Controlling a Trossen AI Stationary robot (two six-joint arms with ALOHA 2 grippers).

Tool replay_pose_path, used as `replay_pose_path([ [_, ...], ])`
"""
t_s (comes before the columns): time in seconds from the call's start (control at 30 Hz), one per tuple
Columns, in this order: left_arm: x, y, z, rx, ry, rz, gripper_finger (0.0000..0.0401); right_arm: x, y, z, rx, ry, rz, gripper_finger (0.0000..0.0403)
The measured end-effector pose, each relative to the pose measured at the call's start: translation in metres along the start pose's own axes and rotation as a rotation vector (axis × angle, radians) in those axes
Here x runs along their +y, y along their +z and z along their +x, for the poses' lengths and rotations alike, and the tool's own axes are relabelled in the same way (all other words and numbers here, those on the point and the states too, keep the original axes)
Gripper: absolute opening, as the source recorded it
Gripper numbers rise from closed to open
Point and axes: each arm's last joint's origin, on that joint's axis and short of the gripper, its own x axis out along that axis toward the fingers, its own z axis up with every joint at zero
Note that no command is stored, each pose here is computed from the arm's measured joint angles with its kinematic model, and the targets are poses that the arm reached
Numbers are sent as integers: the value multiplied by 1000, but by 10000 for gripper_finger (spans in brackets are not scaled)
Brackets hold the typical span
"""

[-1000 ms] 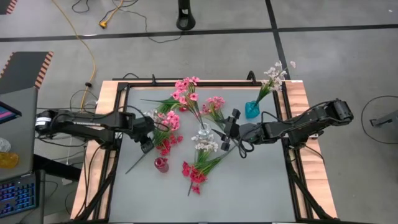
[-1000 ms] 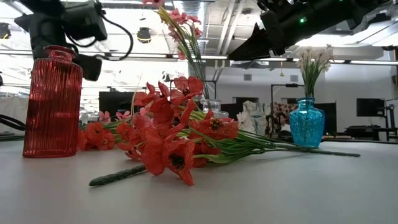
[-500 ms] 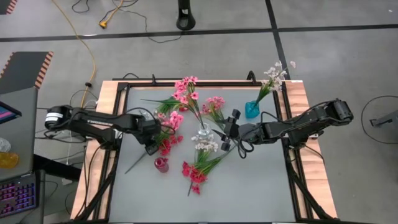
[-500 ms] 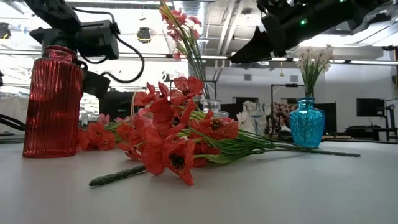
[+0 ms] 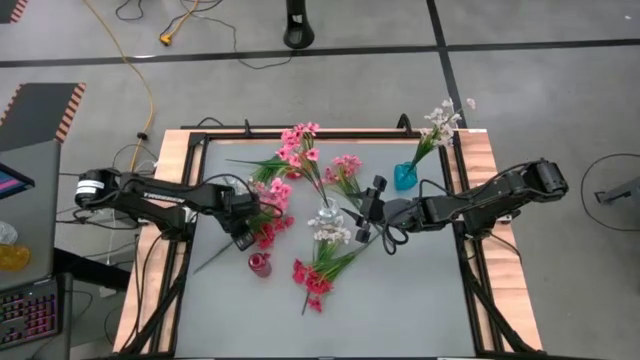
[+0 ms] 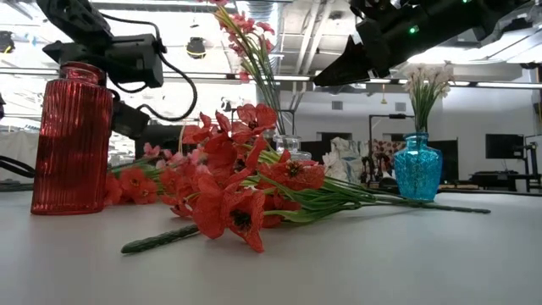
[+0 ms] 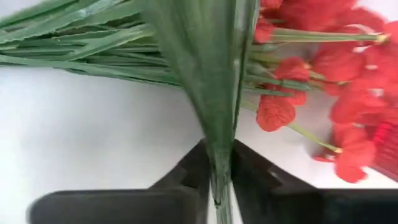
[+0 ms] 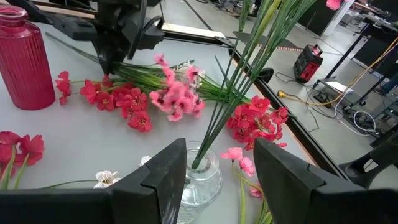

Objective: Sort flowers into vase by color
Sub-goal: Put the left pink flowers into the transparent vase

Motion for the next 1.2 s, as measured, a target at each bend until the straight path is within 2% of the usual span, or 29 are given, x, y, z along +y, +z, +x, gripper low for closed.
replay_pose_path([
  [0.1, -1, -1, -6, -29, -25, -19, 7, 0, 0, 0, 0, 0, 0, 214],
  [0.8, 2, -24, -69, -380, -238, -7, 2, 0, 0, 0, 0, 0, 0, 214],
  [1.07, 6, -30, -100, -723, -254, -13, 2, 0, 0, 0, -1, 0, 1, 214],
  [1.2, 5, -29, -118, -929, -276, 31, 2, 0, 0, 0, -2, 0, 2, 214],
])
